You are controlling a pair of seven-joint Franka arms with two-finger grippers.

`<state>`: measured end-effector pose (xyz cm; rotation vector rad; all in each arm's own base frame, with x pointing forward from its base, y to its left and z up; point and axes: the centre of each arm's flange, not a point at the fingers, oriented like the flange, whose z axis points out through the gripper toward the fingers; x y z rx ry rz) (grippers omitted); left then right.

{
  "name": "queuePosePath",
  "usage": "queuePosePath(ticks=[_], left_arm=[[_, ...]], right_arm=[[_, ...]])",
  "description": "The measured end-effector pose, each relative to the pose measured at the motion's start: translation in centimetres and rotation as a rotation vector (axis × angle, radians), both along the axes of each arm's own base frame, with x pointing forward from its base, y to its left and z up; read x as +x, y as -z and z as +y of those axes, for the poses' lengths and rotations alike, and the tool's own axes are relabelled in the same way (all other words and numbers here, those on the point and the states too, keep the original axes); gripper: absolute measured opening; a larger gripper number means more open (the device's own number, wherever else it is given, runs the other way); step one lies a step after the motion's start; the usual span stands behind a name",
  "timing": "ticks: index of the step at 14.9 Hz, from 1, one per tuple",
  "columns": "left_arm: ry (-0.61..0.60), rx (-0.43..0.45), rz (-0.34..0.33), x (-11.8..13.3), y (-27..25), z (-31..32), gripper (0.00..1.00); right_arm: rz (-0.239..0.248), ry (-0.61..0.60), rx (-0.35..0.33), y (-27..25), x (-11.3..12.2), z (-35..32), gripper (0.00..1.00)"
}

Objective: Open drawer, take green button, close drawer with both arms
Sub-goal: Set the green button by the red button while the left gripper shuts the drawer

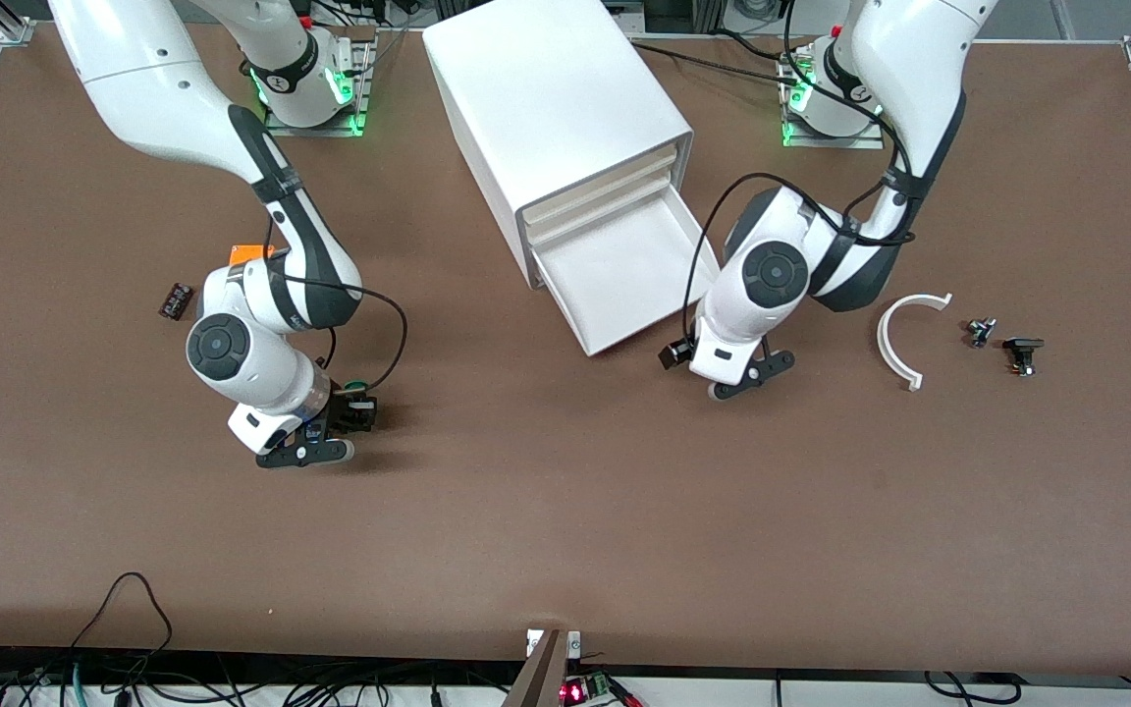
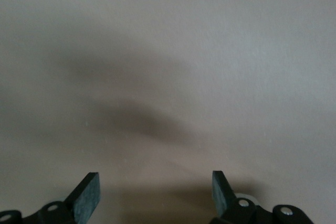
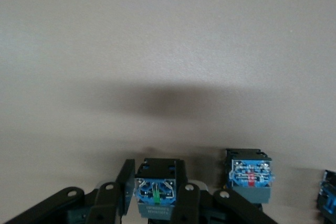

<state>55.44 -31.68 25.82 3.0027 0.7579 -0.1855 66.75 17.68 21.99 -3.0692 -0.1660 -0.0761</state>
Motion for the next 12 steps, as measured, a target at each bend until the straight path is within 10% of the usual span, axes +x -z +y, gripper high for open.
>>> queuePosePath(ticks=[6,12], left_arm=[[0.004,0.023,0.020,-2.0,1.0,-1.4,0.93],[0.016,0.040,0.035,-2.8,1.9,-1.2,0.93]], right_arm=[[0.009,0.012,-0.001,1.3,0.1,-0.8,0.42],[-0.079,0.037,0.017,-4.3,1.9,-2.4,0.92]])
